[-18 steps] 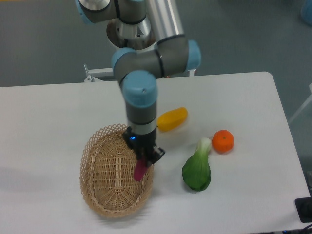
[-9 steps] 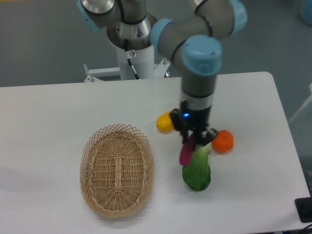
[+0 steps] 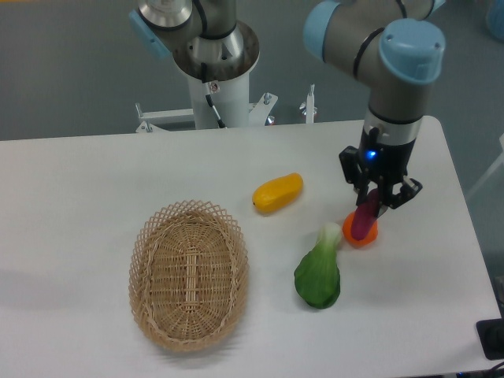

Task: Pick up the sweet potato from the basket
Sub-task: 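Carry the held sweet potato away from the basket beside the tangerine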

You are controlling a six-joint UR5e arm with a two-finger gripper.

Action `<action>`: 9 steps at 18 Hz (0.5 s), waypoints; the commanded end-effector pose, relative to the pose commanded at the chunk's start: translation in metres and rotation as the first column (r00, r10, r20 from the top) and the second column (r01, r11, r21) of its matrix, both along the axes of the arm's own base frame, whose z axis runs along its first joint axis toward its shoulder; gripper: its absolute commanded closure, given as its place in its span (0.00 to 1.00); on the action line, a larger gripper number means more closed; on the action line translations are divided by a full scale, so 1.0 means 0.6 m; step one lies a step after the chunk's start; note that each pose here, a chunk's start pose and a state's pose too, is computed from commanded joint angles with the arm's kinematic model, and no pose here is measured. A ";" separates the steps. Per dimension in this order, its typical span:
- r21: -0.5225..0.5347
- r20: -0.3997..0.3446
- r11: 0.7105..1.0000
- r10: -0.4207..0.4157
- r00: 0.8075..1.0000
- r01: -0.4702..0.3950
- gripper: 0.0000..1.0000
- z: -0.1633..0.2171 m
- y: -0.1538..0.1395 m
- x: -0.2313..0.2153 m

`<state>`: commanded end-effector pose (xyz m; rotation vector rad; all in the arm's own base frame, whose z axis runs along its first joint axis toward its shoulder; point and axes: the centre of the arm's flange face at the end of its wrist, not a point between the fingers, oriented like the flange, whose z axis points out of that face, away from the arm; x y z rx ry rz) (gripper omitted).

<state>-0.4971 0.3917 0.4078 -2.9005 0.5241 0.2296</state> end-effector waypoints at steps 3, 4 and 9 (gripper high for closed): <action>-0.003 0.004 1.000 0.000 1.000 0.000 0.72 -0.003 0.001 0.002; -0.001 0.003 1.000 0.001 1.000 -0.001 0.72 -0.003 0.000 0.001; -0.002 0.003 1.000 0.005 1.000 -0.005 0.72 -0.001 -0.001 0.001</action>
